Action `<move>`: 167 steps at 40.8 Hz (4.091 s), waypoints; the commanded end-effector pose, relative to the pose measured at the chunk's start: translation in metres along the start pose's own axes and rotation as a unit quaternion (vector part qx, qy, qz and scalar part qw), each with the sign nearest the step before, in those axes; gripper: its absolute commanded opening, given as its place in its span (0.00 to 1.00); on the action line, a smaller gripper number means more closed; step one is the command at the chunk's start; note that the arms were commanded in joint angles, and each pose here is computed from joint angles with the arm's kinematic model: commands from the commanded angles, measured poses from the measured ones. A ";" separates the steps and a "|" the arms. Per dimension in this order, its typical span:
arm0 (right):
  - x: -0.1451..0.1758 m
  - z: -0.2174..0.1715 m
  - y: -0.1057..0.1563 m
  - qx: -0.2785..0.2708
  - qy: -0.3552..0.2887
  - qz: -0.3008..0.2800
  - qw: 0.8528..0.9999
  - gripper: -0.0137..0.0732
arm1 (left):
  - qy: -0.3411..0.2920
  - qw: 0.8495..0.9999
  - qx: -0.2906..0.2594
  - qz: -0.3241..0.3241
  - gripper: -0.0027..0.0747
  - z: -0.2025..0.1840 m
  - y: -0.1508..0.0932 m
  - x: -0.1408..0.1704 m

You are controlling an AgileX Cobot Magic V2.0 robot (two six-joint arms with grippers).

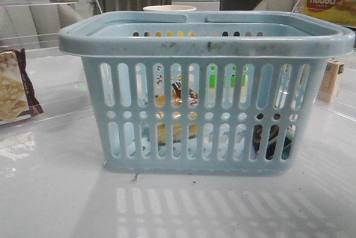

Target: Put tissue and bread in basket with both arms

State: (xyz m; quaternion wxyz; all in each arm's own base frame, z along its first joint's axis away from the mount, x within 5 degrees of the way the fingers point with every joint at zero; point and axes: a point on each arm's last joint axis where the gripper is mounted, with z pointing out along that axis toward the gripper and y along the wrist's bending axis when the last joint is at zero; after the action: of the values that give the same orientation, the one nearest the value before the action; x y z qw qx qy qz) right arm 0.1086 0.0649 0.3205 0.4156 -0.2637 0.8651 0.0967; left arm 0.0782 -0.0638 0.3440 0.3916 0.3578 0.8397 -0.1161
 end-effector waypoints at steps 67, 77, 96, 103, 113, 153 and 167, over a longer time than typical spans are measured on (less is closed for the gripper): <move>-0.011 -0.006 -0.001 0.002 -0.042 -0.002 0.999 0.22 | -0.382 0.843 -0.363 -0.106 0.15 0.038 0.018 0.136; -0.011 -0.006 -0.001 0.002 -0.042 -0.002 0.999 0.22 | -0.381 0.844 -0.363 -0.107 0.15 0.038 0.018 0.136; -0.011 -0.006 -0.001 0.002 -0.042 -0.002 0.999 0.22 | -0.381 0.844 -0.363 -0.107 0.15 0.038 0.018 0.136; -0.011 -0.006 -0.001 0.002 -0.042 -0.002 0.999 0.22 | -0.381 0.844 -0.363 -0.107 0.15 0.038 0.018 0.136; -0.006 -0.010 -0.006 0.023 -0.052 -0.001 0.998 0.22 | -0.381 0.844 -0.363 -0.107 0.15 0.038 0.018 0.136; 0.141 0.013 -0.020 0.276 -0.344 0.078 0.894 0.22 | -0.380 0.844 -0.363 -0.107 0.15 0.038 0.018 0.136; 0.138 0.010 -0.020 0.268 -0.374 0.098 0.882 0.22 | -0.380 0.844 -0.363 -0.107 0.15 0.038 0.018 0.136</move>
State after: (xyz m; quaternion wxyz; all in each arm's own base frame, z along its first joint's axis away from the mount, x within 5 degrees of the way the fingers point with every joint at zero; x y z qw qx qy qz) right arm 0.0567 -0.0002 0.1983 0.7095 -0.0081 0.7046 -0.0104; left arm 0.0560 -0.0006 0.2098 0.7315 0.0348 0.6803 0.0303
